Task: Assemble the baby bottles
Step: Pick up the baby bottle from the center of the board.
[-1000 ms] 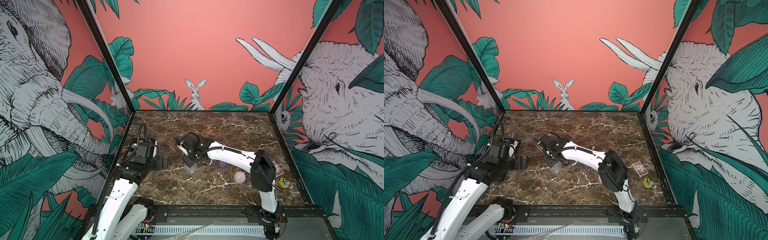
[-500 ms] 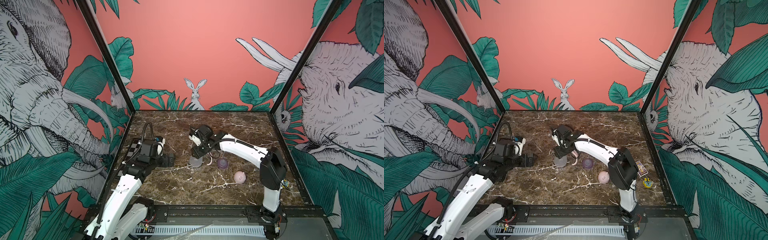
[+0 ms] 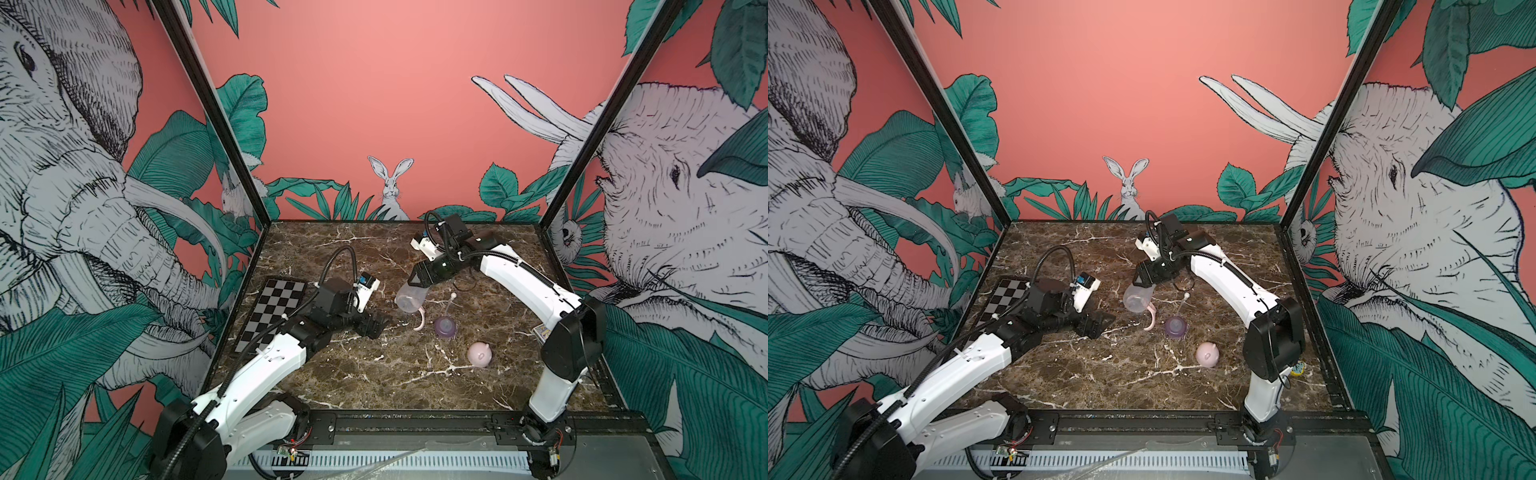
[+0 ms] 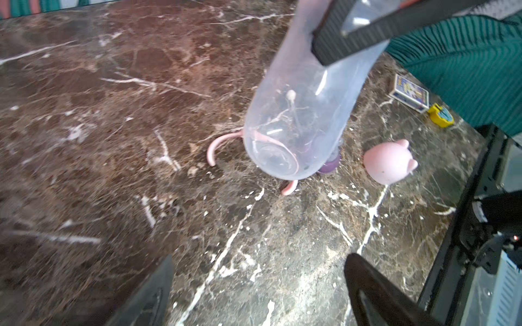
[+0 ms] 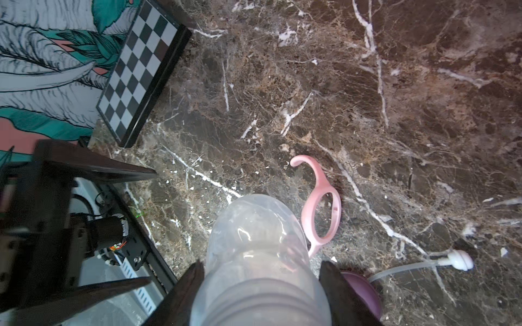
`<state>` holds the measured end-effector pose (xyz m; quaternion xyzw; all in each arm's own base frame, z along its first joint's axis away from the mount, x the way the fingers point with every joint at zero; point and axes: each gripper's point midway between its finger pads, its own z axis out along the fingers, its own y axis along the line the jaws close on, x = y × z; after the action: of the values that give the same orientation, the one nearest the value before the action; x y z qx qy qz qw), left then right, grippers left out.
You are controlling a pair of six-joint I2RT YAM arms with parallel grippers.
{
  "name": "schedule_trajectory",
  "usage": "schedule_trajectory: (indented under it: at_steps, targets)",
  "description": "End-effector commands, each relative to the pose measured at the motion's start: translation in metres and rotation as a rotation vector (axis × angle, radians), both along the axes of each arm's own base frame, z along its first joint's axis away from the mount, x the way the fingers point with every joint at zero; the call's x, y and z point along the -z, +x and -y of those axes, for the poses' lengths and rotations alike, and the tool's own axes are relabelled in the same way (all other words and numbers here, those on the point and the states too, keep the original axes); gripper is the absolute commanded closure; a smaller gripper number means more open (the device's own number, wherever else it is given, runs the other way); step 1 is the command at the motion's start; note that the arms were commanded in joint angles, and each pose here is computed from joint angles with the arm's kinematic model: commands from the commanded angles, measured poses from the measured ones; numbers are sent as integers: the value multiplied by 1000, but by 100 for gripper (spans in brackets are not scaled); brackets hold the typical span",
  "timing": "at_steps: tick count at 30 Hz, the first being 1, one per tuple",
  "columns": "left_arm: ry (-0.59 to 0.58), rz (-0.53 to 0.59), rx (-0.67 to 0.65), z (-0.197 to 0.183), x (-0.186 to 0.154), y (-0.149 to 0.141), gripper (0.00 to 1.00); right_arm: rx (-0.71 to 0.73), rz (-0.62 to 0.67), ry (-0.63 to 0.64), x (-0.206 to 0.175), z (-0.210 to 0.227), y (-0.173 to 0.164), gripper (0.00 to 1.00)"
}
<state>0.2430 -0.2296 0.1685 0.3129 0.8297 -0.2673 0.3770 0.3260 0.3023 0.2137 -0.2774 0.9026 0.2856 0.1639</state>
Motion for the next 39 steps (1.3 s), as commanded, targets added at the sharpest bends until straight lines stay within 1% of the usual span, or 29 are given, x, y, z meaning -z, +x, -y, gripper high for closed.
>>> schedule_trajectory:
  at_steps: [1, 5, 8, 17, 20, 24, 28, 30, 33, 39]
  targets:
    - [-51, 134, 132, 22, -14, 0, 3, -59, -30, 58, -27, -4, -21, 56]
    - [-64, 203, 206, 31, -20, -1, 3, -56, -56, 86, -33, -5, -27, 57]
    - [-81, 254, 233, 34, -25, -1, 1, -51, -77, 135, -39, -8, -33, 57]
    - [-103, 319, 247, 41, -34, 2, 1, -36, -123, 254, -47, -24, -40, 57]
    - [-111, 309, 254, 44, -33, 3, 2, -35, -114, 283, -50, -30, -40, 57]
    - [-129, 306, 252, 47, -34, 4, 2, -56, -120, 277, -49, -37, -43, 57]
    - [-114, 298, 244, 45, -30, 5, 5, -56, -103, 265, -49, -38, -43, 57]
    - [-110, 298, 239, 44, -30, 5, 7, -60, -103, 273, -51, -39, -43, 57]
    - [-99, 288, 241, 43, -27, 5, 12, -61, -95, 282, -53, -40, -43, 57]
    - [-108, 284, 229, 40, -27, 2, 12, -44, -58, 259, -53, -34, -38, 58]
